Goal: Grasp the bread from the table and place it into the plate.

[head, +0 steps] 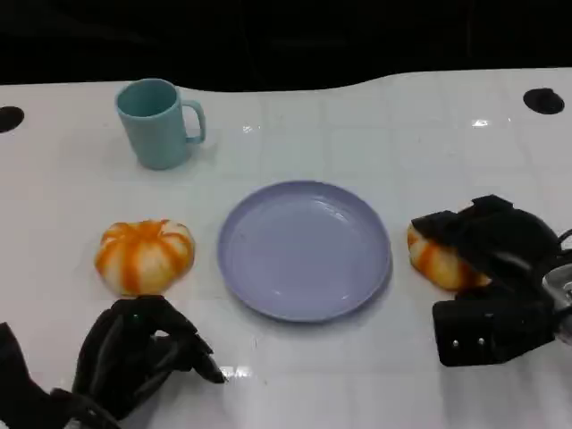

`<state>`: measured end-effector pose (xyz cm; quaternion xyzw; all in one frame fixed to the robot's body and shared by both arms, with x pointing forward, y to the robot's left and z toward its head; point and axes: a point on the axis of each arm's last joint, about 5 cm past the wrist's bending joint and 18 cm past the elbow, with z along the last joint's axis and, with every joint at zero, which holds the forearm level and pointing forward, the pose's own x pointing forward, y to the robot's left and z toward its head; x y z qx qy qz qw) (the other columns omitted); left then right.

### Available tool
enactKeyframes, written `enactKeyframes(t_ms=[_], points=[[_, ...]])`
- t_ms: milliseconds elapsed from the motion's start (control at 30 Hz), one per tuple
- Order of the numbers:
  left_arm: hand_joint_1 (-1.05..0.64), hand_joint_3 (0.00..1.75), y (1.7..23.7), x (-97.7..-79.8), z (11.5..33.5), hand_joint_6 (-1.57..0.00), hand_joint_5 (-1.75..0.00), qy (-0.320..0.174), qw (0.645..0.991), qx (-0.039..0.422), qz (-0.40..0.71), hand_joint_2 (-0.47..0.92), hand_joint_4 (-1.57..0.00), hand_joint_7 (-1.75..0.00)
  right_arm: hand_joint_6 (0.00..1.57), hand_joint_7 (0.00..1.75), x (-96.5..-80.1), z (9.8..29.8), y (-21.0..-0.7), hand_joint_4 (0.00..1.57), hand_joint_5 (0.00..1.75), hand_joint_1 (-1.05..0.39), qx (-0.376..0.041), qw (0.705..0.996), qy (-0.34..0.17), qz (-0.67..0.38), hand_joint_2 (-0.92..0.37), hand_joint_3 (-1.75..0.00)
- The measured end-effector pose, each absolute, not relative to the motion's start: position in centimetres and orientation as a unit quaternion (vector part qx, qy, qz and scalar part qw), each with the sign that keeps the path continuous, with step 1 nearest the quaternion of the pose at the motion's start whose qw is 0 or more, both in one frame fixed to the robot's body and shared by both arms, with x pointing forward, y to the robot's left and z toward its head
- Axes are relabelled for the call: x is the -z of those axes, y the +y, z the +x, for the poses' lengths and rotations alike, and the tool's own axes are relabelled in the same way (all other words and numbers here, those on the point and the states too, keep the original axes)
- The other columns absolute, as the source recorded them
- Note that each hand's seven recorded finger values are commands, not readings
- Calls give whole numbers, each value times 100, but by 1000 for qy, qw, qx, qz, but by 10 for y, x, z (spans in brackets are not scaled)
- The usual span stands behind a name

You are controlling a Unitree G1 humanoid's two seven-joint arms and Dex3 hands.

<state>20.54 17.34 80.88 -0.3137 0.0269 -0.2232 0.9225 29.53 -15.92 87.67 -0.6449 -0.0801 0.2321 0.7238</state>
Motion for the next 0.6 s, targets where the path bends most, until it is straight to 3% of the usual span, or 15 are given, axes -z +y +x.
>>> enactKeyframes(t_ms=[167,333,400,533,567,600], points=[[-105,0,174,-809,205,-157,-59,27,923,223,-314,60,-157,-35,66,6,-876,297,-160,65,16,-13,-226,732,-67,-639,-88,-3],[-105,0,174,-810,205,-157,-59,25,922,224,-314,60,-157,-35,93,9,-871,296,-159,102,32,-8,-199,749,-79,-627,-91,-1],[-105,0,174,-811,205,-157,-59,24,923,224,-313,60,-157,-35,104,6,-869,295,-159,103,55,-8,-188,753,-87,-624,-92,-1],[-105,0,174,-811,205,-157,-59,22,923,224,-312,60,-157,-35,132,17,-865,293,-160,98,126,-11,-170,753,-106,-627,-92,-19],[-105,0,174,-811,205,-157,-59,22,923,224,-312,60,-157,-36,123,53,-864,292,-160,94,151,-13,-165,752,-111,-629,-90,-29],[-105,0,174,-811,204,-157,-59,22,923,224,-312,60,-157,-36,112,80,-863,292,-161,93,160,-14,-161,750,-117,-631,-89,-35]])
